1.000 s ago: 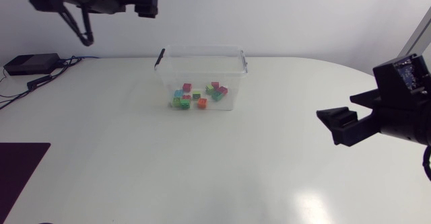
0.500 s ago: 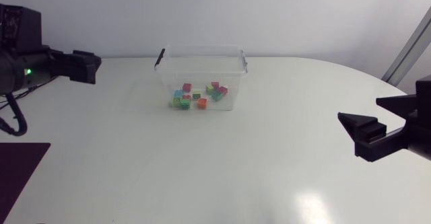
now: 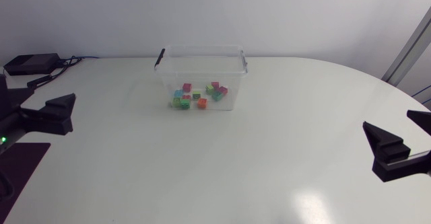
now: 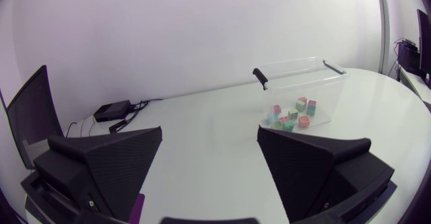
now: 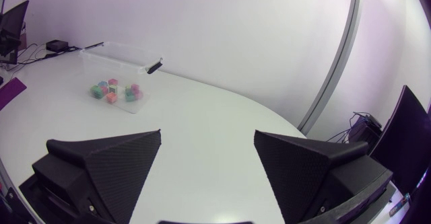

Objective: Place the duplo bricks in the container

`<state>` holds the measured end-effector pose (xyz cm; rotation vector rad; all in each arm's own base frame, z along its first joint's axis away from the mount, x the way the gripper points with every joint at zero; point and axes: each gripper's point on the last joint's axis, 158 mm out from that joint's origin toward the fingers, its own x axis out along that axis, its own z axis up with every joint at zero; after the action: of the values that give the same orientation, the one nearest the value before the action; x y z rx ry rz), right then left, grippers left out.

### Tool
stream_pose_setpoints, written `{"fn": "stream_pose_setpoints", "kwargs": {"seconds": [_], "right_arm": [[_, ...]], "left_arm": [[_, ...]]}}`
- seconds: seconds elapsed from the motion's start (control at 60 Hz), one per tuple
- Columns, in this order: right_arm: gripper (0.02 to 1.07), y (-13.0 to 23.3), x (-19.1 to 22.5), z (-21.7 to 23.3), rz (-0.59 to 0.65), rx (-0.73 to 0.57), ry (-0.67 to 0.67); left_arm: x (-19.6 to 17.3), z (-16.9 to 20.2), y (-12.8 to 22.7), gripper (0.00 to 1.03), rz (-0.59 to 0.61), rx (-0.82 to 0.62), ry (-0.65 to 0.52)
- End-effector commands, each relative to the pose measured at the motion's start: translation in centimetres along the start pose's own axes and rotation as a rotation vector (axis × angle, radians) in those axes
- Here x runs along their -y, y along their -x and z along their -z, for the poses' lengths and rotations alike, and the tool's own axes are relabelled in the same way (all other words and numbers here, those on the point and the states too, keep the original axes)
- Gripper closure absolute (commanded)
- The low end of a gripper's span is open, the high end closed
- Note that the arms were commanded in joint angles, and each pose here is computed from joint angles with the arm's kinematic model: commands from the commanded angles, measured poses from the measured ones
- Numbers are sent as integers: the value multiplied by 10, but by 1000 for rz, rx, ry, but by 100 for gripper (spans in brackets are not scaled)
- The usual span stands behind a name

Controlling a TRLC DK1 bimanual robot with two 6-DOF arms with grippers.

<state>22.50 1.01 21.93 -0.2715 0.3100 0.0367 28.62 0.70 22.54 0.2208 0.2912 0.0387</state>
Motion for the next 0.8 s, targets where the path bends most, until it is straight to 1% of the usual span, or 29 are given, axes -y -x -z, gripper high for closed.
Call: {"fn": "stream_pose_setpoints", "kwargs": {"seconds": [0.0,0.2,0.267,0.783], "right_arm": [[7,0,4,8,29,11,18],[7,2,18,14,103,65,-3],[7,2,18,18,110,75,2],[7,-30,5,38,75,173,-158]], "left_arm": [[-4,12,6,5,-29,32,-35],[-7,17,22,5,-60,124,-67],[-7,18,25,5,-69,152,-81],[11,51,18,5,0,200,85]]}}
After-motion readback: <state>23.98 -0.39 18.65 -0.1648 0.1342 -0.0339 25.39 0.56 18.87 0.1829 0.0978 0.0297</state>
